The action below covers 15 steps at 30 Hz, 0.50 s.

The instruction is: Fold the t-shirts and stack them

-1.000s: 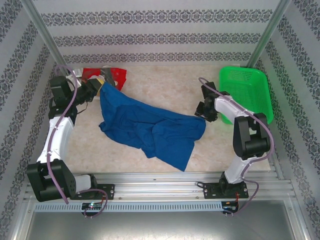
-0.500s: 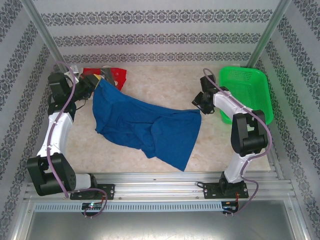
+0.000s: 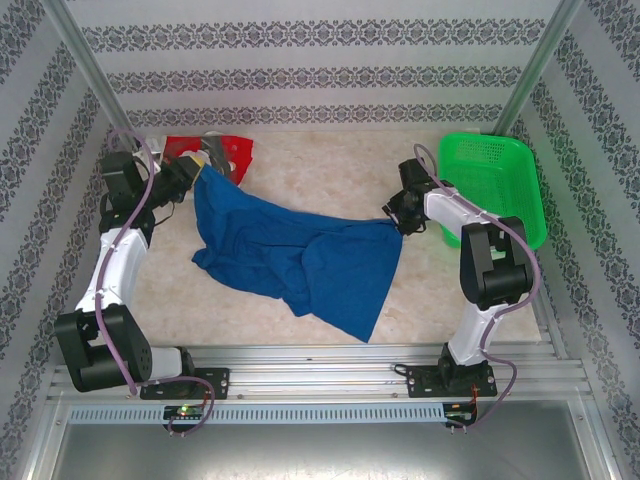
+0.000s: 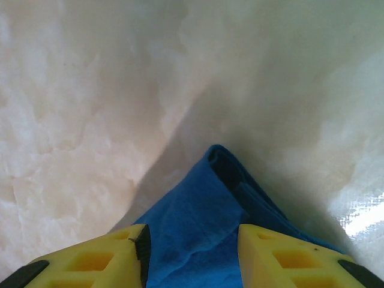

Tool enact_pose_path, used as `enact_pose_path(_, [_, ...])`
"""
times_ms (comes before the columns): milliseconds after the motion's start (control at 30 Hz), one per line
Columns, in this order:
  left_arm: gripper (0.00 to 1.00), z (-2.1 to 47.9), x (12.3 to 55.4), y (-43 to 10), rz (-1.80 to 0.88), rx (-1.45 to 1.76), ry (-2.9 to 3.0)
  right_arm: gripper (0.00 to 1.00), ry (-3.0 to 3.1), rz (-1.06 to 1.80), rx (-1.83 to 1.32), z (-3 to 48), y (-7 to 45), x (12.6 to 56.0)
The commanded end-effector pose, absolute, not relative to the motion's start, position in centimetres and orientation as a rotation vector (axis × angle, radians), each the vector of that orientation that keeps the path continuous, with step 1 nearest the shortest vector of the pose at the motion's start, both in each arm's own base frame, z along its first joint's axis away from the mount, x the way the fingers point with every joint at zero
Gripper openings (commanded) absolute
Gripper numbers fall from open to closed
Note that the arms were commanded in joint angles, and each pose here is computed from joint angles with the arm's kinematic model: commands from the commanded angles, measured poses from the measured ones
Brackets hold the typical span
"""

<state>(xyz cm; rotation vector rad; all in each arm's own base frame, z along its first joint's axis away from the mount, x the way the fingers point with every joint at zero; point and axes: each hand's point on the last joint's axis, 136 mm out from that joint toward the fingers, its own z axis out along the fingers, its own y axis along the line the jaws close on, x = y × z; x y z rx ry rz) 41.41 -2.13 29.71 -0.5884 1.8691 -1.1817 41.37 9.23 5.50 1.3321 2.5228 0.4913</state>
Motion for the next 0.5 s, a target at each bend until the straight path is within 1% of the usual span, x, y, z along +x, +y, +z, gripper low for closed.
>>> enact_pose_path(0, [0.00, 31.2, 41.3, -1.7, -1.144, -0.524, 1.817, 0.44, 2.455, 0.554, 1.384, 6.7, 9.2, 41.3])
enact_pose_path(467, [0.00, 30.7, 41.2, -1.8, -1.143, -0.525, 1.830, 0.43, 2.449, 0.532, 1.413, 4.8, 8.6, 42.9])
